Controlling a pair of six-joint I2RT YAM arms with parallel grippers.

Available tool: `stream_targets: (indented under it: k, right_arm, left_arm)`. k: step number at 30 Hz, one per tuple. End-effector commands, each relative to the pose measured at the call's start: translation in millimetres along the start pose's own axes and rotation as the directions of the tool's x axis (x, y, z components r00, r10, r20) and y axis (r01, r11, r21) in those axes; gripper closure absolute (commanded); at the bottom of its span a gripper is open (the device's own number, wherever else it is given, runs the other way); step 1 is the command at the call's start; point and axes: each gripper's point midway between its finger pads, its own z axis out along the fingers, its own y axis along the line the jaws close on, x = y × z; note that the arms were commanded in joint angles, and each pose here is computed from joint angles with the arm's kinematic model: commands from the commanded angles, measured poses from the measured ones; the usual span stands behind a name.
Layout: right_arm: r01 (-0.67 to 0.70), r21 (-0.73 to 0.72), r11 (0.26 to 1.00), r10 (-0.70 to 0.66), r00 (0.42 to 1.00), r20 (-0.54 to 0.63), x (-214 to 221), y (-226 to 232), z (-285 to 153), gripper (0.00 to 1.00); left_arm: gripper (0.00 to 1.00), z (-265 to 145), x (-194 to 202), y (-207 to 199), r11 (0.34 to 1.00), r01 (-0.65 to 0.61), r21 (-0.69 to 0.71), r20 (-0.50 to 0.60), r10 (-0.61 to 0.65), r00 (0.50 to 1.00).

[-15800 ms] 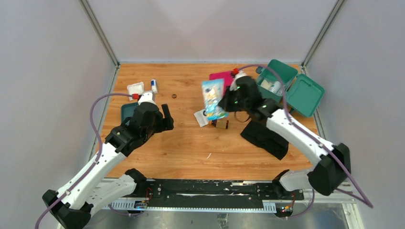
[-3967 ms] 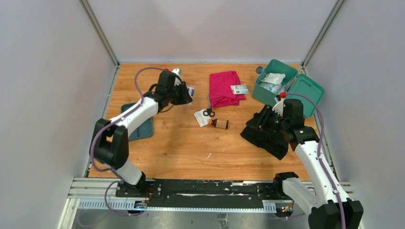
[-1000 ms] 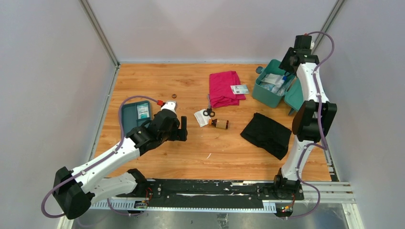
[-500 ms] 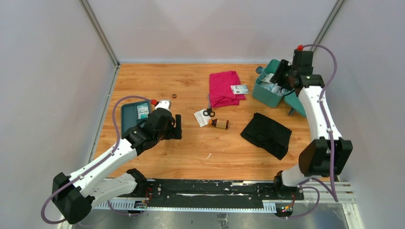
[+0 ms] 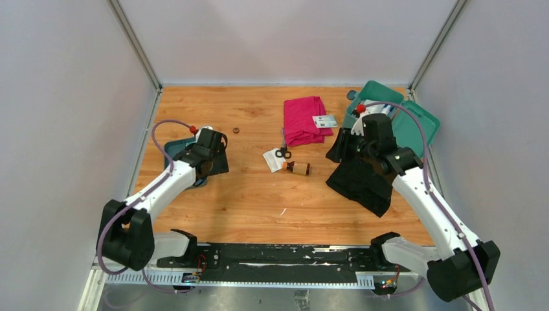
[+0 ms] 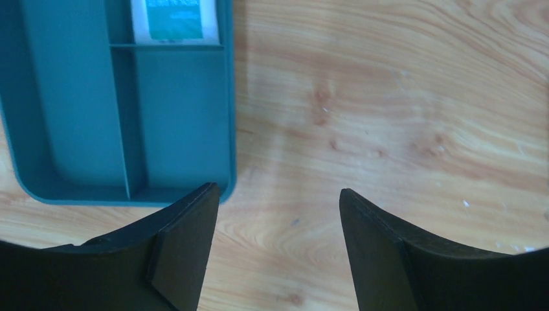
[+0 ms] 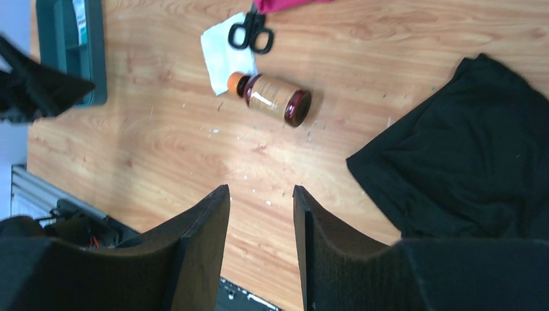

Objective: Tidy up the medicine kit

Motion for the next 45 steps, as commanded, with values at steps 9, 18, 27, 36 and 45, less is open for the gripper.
stream_targets:
  k: [9,18,27,36,45]
  right_arm:
    - [0.004,-0.030,1.000,-0.005,0.999,-0.032,57,-3,-32,0.55]
    - [-0.025,-0.034,0.999,0.022,0.995,-0.096,81,-10,-24,0.55]
    - [-0.018,-0.002,1.000,0.018,0.992,-0.124,98,-22,-19,0.54]
    - [-0.009,0.014,1.000,0.011,0.988,-0.154,101,-26,-12,0.54]
    - [-0.017,0.015,1.000,0.019,0.987,-0.160,103,-27,-9,0.54]
  left_arm:
    - [0.31,39,-46,6,0.998,0.051,-0.045,0.035,-0.049,0.998]
    - [0.28,78,-113,-55,0.995,0.038,0.088,0.037,-0.041,0.998]
    - [0.23,141,-134,-88,0.995,-0.004,0.098,-0.020,0.007,1.000]
    - [0.27,164,-135,-92,0.997,-0.019,0.077,-0.041,0.022,0.999]
    - [0.41,175,-119,-94,0.996,-0.030,0.085,-0.082,0.037,0.996]
